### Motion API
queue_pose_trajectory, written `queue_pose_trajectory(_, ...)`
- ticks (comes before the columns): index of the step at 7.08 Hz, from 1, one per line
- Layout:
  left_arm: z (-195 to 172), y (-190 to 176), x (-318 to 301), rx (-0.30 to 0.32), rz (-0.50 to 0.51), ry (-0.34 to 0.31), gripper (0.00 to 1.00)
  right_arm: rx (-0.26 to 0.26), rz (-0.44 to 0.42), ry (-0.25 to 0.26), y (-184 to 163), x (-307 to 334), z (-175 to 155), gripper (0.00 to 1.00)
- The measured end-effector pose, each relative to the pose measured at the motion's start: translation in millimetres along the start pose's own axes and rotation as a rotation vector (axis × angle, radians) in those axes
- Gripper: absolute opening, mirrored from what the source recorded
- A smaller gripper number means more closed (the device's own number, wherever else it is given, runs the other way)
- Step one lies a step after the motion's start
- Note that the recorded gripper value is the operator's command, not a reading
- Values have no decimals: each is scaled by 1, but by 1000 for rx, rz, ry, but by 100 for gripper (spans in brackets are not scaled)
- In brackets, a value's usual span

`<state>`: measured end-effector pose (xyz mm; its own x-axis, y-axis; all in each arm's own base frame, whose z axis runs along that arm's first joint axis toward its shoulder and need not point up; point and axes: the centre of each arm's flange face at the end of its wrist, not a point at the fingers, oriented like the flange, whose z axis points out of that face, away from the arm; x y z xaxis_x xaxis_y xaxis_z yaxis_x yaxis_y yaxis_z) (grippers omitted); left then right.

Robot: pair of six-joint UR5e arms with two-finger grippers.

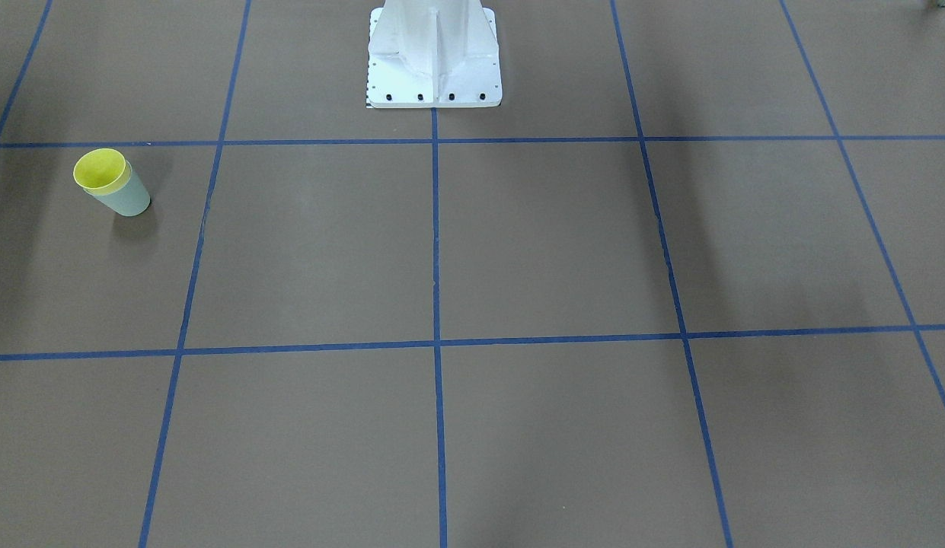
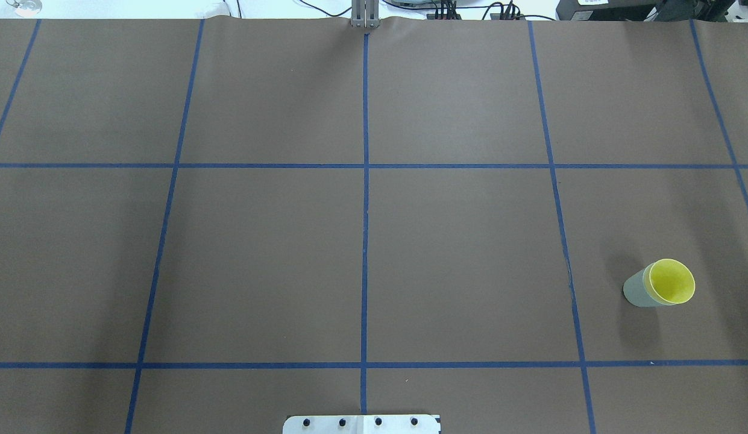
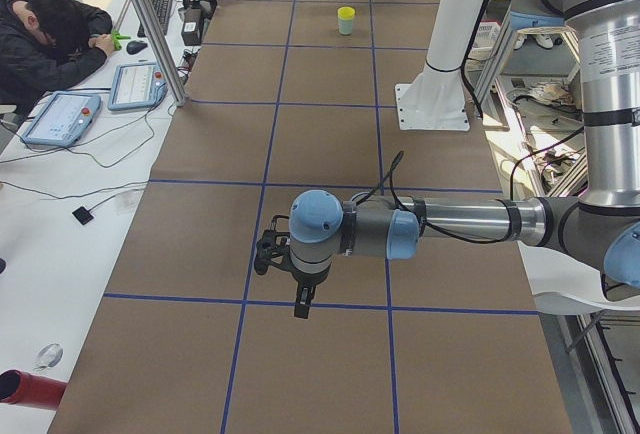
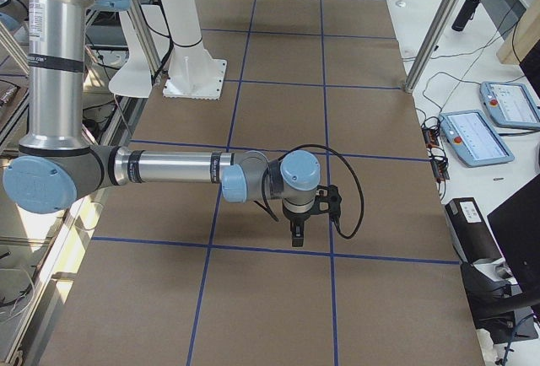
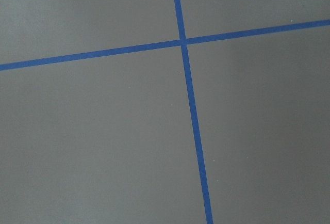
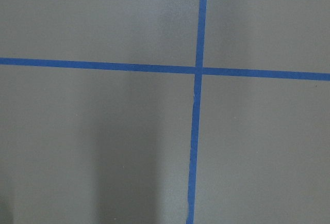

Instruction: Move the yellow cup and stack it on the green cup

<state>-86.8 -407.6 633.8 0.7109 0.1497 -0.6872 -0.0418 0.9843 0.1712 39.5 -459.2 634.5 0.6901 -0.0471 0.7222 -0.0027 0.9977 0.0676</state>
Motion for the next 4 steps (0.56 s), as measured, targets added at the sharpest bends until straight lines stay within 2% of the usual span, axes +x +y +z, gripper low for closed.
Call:
queue_pose_trajectory(2, -1, -1, 0, 2, 5, -11, 100, 3, 1, 9, -1, -4, -6, 100)
queue_pose_trajectory(4, -2, -3, 0, 6, 10, -14, 100, -35, 38, 29, 3, -20, -24, 100)
